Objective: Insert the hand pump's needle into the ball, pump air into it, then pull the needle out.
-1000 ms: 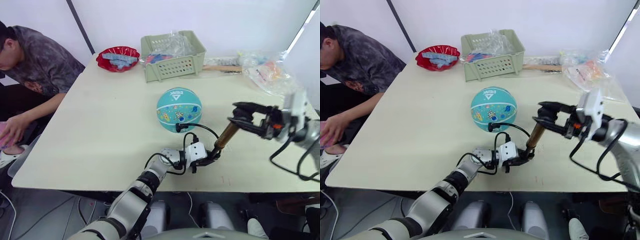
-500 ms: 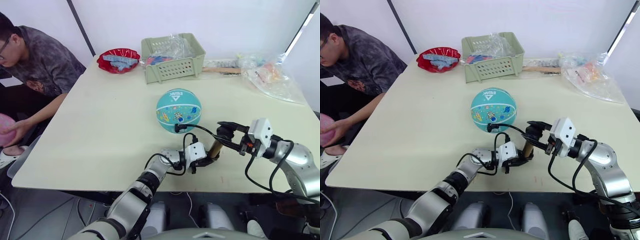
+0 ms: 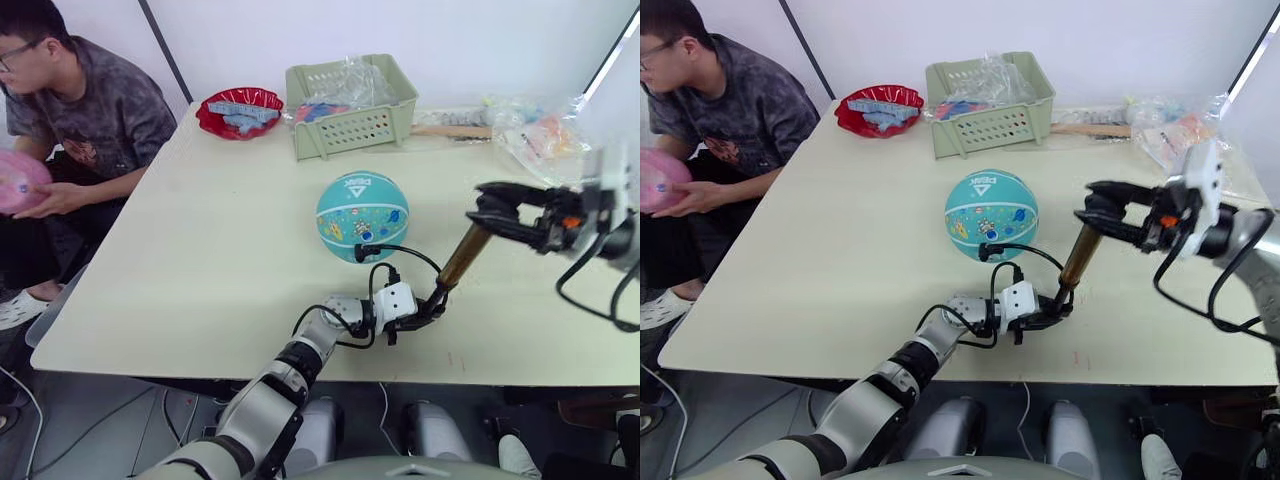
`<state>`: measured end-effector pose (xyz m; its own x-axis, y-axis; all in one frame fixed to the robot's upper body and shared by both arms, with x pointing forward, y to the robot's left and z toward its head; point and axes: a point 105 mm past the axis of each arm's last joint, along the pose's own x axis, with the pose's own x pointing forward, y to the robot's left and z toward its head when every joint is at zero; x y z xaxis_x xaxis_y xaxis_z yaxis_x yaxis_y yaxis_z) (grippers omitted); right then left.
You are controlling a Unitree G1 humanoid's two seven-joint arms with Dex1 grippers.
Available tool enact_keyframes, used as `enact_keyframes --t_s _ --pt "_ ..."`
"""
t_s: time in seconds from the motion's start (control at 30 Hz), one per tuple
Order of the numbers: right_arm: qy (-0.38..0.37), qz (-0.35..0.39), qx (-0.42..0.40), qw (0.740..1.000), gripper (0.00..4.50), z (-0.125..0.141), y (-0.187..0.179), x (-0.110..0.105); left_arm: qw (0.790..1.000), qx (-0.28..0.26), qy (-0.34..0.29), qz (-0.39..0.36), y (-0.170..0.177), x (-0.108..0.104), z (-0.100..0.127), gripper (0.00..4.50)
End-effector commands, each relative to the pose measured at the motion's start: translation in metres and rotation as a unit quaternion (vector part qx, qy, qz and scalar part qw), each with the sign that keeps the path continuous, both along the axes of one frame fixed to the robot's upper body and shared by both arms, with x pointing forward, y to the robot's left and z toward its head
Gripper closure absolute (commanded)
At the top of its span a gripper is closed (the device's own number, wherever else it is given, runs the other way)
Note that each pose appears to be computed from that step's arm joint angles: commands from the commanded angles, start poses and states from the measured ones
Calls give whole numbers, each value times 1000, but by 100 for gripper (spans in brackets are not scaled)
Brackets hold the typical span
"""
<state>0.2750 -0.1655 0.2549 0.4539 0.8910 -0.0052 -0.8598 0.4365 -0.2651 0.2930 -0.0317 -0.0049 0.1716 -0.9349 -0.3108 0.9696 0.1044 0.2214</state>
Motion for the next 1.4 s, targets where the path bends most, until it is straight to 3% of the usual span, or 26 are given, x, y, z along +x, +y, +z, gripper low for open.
enact_keyframes --t_s 0.03,0.17,0.23,0.37,0.73,1.0,1.17,1.27,1.4 --pt "-88 -17 25 996 277 62 -15 -13 994 82 66 -6 22 -24 -50 334" --pt "-81 -15 23 996 277 68 -18 -15 995 78 67 -9 21 -24 -49 334" --pt "-71 -15 15 997 277 60 -16 -13 995 75 67 -10 21 -24 -48 334" --pt "-30 -18 -38 999 277 8 -4 -7 995 63 79 -8 19 -25 -47 334" --pt "49 -33 -47 997 277 -99 12 -5 995 58 78 -11 18 -25 -45 334" --pt "72 -70 -67 993 277 -157 11 -9 996 56 75 -12 18 -24 -43 334" --pt "46 -73 -49 995 277 -144 9 -5 996 57 74 -13 18 -24 -43 334" --pt "12 -63 -8 998 277 -97 5 -2 996 57 73 -16 19 -24 -43 334" --pt "-11 -43 15 999 277 -56 2 -4 995 58 74 -19 19 -25 -43 334"
